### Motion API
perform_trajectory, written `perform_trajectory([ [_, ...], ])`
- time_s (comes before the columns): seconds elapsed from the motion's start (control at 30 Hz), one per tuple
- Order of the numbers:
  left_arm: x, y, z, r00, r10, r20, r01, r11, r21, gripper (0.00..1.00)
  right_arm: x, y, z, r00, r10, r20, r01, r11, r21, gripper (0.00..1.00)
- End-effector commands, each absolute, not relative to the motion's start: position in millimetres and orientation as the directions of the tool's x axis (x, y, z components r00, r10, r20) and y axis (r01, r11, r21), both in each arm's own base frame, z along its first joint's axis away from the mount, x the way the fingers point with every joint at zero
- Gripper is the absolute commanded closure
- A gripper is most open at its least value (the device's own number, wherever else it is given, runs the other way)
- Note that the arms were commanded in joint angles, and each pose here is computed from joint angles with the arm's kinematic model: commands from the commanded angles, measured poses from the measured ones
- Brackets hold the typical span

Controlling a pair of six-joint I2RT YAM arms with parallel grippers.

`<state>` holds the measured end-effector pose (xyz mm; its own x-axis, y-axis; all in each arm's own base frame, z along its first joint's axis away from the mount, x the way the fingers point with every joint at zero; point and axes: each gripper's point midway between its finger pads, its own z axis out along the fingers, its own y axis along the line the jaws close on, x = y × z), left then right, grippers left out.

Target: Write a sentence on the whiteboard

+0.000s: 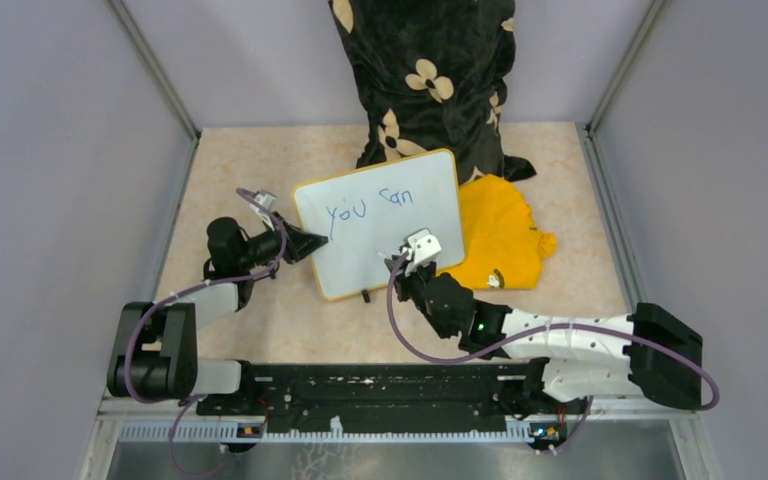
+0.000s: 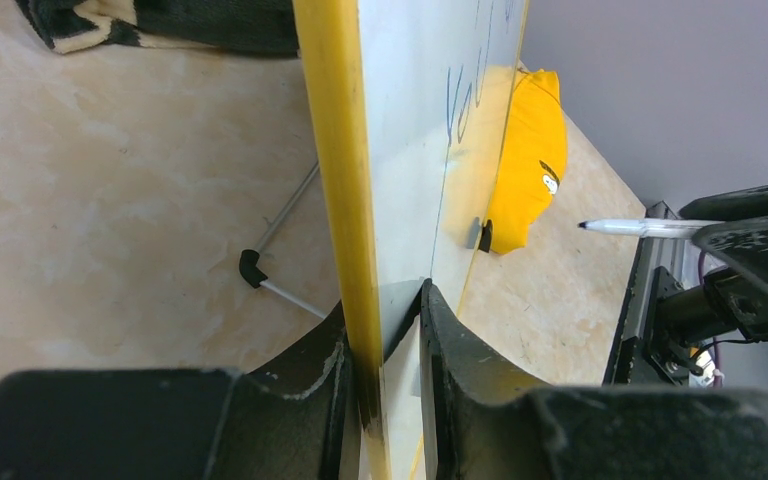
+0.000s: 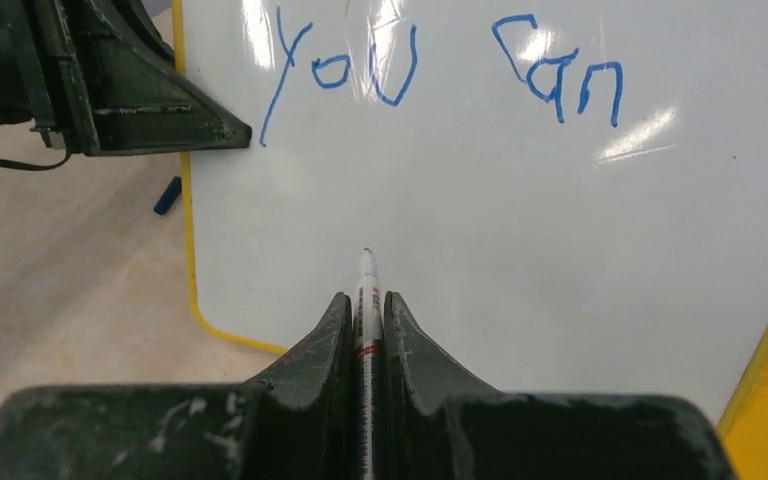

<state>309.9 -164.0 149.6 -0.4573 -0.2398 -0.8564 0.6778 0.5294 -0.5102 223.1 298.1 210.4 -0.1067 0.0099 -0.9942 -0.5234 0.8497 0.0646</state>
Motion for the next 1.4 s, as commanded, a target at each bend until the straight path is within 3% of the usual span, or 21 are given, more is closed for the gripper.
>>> perform_trajectory([
  [0.0,322.8,-155.1,139.4,-0.419,-0.207,-0.884,0.654,0.606,-0.452,1.0,224.9,303.9,219.1,-0.05,0.076,-0.996,-0.532,0.842,0.091,1.0],
  [0.47,328.5,-151.0,133.1,-0.438,-0.199,-0.877,0.619,0.64,-0.454,1.0,224.8,286.7,211.3,0.096,0.148,-0.984,-0.493,0.866,0.082,1.0],
  [0.83,330.8,-149.5,131.2,-0.444,-0.205,-0.872,0.604,0.65,-0.46,1.0,226.6,307.1,239.6,0.079,0.187,-0.979,-0.545,0.83,0.115,1.0],
  [1.0,331.2,-148.9,133.1,-0.439,-0.207,-0.874,0.603,0.653,-0.458,1.0,243.9,311.7,255.0,-0.045,0.313,-0.949,-0.6,0.751,0.276,1.0],
  [1.37,331.6,-149.2,134.2,-0.439,-0.21,-0.874,0.603,0.652,-0.46,1.0,221.8,336.6,234.5,-0.001,0.198,-0.98,-0.666,0.731,0.149,1.0],
])
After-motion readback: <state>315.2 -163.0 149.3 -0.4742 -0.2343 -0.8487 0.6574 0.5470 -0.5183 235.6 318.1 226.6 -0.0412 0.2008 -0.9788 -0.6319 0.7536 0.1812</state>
